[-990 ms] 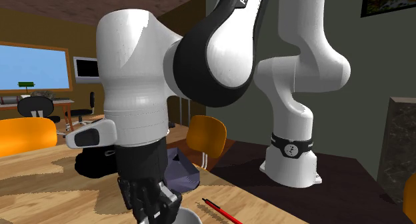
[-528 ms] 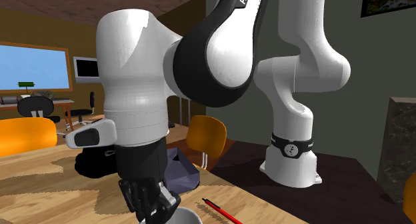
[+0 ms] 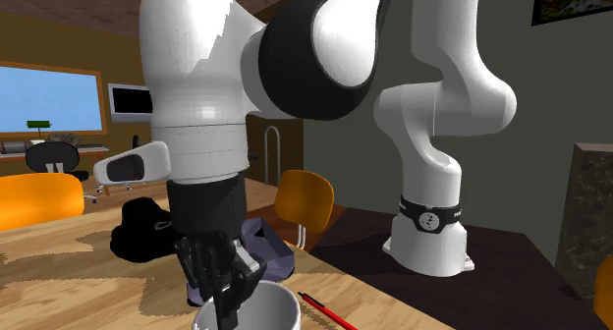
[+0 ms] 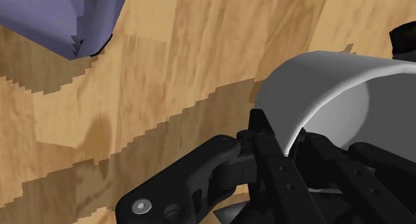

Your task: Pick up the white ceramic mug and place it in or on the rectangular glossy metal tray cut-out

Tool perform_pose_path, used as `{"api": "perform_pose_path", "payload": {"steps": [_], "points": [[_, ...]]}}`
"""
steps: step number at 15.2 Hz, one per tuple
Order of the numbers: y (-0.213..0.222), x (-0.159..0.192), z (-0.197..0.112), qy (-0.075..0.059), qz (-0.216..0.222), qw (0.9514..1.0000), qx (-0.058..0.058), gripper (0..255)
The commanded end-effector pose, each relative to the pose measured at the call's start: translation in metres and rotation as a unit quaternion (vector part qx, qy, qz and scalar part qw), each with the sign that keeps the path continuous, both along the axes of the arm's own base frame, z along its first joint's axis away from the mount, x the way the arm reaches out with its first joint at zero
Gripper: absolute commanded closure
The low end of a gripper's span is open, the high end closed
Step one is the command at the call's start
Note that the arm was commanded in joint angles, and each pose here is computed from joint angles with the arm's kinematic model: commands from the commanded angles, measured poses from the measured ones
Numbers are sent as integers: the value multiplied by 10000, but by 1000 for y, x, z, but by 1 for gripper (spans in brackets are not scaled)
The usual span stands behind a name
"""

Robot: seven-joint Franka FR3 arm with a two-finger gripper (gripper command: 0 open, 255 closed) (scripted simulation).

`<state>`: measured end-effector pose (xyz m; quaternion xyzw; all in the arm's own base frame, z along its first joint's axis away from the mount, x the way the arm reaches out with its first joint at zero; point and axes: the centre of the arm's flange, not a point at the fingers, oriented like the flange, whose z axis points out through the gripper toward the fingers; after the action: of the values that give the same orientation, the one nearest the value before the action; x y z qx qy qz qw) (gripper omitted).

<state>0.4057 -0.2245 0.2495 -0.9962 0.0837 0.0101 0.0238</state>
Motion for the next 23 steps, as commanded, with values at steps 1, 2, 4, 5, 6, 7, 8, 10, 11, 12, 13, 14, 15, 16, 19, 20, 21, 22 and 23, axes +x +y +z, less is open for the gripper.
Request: {"api": "perform_pose_path", "payload": {"steps": [1,2,4,5,6,7,8,10,11,12,13,14,15,16,19,20,21,22,23], "points": [[0,1,11,2,0,10000,-1,255],[0,1,16,2,0,10000,-1,255],[0,1,27,2,0,10000,-1,255],[0,1,32,2,0,10000,-1,255],[0,1,37,2,0,10000,-1,255],[0,1,43,2,0,10000,-1,255],[0,1,48,2,0,10000,-1,255],[0,1,59,2,0,10000,-1,255],[0,1,64,2,0,10000,-1,255],[0,1,69,2,0,10000,-1,255],[0,1,74,2,0,10000,-1,255],[0,1,80,2,0,10000,-1,255],[0,1,85,2,0,10000,-1,255],[0,1,90,2,0,10000,-1,255],[-29,-26,92,2,0,10000,-1,255],[-39,-35,93,2,0,10000,-1,255],[-49,-44,94,2,0,10000,-1,255],[-58,-53,94,2,0,10000,-1,255],[-68,-62,95,2,0,10000,-1,255]]}}
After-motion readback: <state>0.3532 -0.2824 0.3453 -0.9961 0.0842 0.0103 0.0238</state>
